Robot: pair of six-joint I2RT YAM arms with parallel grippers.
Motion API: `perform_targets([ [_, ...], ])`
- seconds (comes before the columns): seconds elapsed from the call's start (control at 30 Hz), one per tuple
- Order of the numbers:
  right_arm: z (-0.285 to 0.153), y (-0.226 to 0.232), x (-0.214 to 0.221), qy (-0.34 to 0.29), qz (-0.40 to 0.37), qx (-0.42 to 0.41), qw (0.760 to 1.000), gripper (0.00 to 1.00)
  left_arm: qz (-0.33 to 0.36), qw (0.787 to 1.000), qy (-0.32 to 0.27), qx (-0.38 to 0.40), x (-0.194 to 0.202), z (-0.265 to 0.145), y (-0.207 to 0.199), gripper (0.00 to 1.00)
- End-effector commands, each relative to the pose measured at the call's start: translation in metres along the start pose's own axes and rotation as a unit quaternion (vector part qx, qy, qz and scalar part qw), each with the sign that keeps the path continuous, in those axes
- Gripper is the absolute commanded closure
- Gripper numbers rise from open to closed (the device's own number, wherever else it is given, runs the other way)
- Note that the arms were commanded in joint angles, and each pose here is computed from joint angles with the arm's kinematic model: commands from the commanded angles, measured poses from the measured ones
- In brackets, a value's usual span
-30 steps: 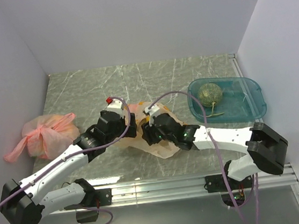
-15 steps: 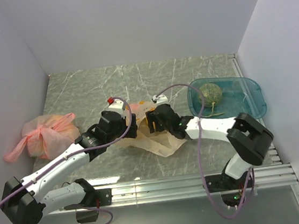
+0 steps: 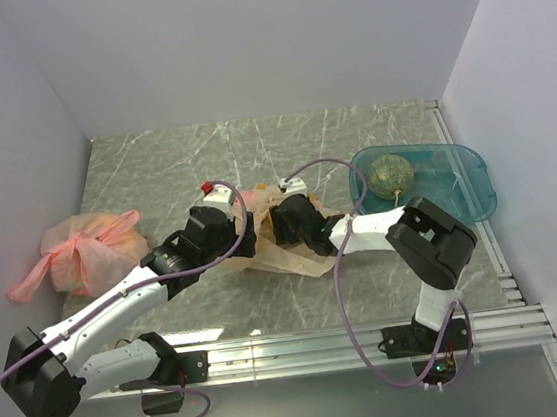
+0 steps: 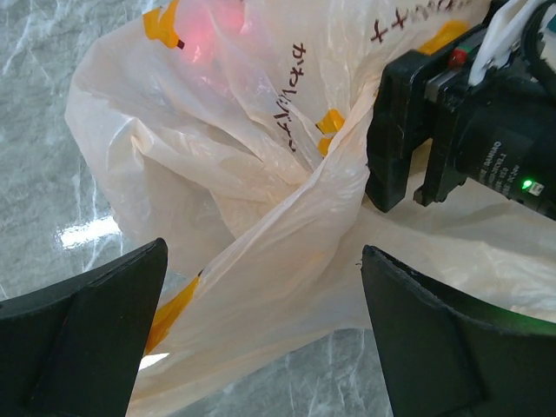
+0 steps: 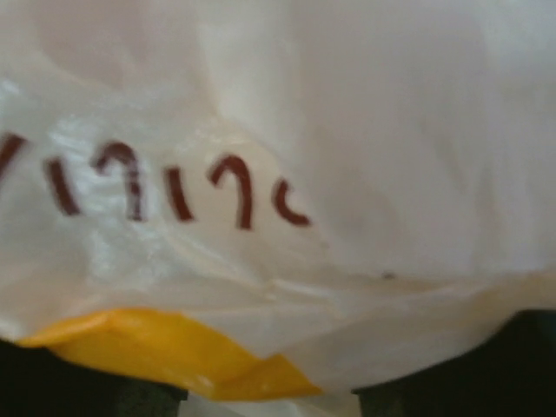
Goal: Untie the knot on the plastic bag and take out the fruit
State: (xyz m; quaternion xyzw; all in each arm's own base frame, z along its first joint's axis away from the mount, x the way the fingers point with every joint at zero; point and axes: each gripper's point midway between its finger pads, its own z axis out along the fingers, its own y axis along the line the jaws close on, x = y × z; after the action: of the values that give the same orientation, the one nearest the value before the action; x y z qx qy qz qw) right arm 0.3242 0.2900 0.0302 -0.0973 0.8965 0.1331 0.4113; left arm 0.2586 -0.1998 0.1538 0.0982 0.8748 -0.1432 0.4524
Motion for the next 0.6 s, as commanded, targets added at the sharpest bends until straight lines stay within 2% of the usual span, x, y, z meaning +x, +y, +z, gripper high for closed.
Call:
perform_targets([
  [0.0, -0.003, 0.010, -0.036, -0.063, 0.014, -0.018, 0.998, 0.65, -0.006, 1.000, -0.015, 0.005, -0.015, 0.000, -0.006, 0.01],
  [0.07, -0.011, 0.009, -0.039, -0.069, 0.010, -0.024, 0.997, 0.78, -0.007, 1.000, -0.018, 0.003, -0.017, -0.001, -0.006, 0.01],
  [0.1, -0.015, 0.009, -0.041, -0.071, 0.009, -0.026, 0.997, 0.87, -0.007, 1.000, -0.017, 0.000, -0.016, -0.001, -0.005, 0.01],
  [0.2, -0.030, 0.011, -0.044, -0.074, -0.005, -0.043, 0.996, 0.99, -0.013, 1.000, -0.020, -0.012, -0.016, 0.000, 0.000, 0.01],
  [0.57, -0.107, 0.017, -0.032, -0.063, -0.073, -0.139, 0.986, 1.00, -0.035, 0.998, -0.049, -0.016, -0.034, -0.004, -0.002, 0.01],
])
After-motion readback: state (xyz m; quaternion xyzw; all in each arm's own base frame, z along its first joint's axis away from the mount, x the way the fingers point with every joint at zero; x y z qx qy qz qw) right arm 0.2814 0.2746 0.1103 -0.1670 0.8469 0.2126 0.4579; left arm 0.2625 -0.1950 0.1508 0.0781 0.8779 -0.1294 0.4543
